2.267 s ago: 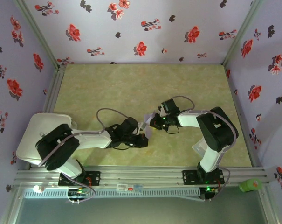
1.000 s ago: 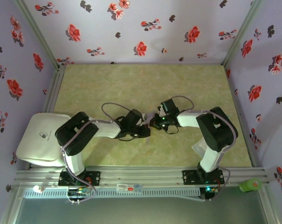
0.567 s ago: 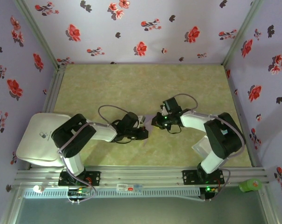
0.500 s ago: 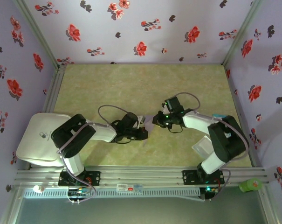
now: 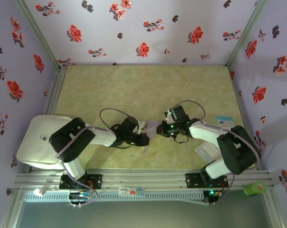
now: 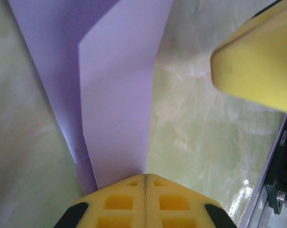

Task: Fold a paper plane with a square sheet of paper (pick it up from the middle)
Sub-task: Fold the wing for the fifth time at the center of the table.

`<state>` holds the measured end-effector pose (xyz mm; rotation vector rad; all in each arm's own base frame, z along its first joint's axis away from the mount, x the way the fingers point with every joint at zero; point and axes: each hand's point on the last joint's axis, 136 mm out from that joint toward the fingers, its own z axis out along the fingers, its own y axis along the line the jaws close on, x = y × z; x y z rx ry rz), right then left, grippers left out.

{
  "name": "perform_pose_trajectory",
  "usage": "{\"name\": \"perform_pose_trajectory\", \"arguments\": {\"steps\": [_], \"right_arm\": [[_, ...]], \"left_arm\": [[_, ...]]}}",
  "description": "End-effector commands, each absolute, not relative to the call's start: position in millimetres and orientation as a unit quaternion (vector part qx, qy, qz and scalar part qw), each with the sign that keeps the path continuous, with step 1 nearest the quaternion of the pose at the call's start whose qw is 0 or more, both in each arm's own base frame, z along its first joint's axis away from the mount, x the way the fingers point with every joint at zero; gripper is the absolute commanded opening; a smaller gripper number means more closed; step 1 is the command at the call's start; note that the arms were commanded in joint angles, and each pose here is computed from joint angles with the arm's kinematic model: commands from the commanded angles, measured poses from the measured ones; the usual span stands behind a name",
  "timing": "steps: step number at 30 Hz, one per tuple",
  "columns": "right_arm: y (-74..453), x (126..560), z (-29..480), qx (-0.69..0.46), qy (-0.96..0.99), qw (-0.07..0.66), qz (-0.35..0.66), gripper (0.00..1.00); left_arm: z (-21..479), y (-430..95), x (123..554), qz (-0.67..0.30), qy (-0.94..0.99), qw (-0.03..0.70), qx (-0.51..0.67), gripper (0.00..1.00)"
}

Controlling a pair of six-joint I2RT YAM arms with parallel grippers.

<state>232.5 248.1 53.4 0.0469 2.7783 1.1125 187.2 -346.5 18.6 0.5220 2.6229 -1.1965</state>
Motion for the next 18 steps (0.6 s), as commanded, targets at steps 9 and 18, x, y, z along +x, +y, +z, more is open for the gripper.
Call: {"name": "perform_pose_trajectory", "arguments": {"steps": [9, 18], "right_arm": [[275, 248, 50, -0.019, 0.918, 0.081, 0.388, 0.01], [275, 260, 30, -0.002, 0.922, 0.089, 0.377, 0.00]], "left_arm": [[-26, -312, 150, -0.336, 0.926, 0.018, 0.173, 0.00], [-29, -307, 148, -0.325, 0.930, 0.015, 0.171, 0.00]]}}
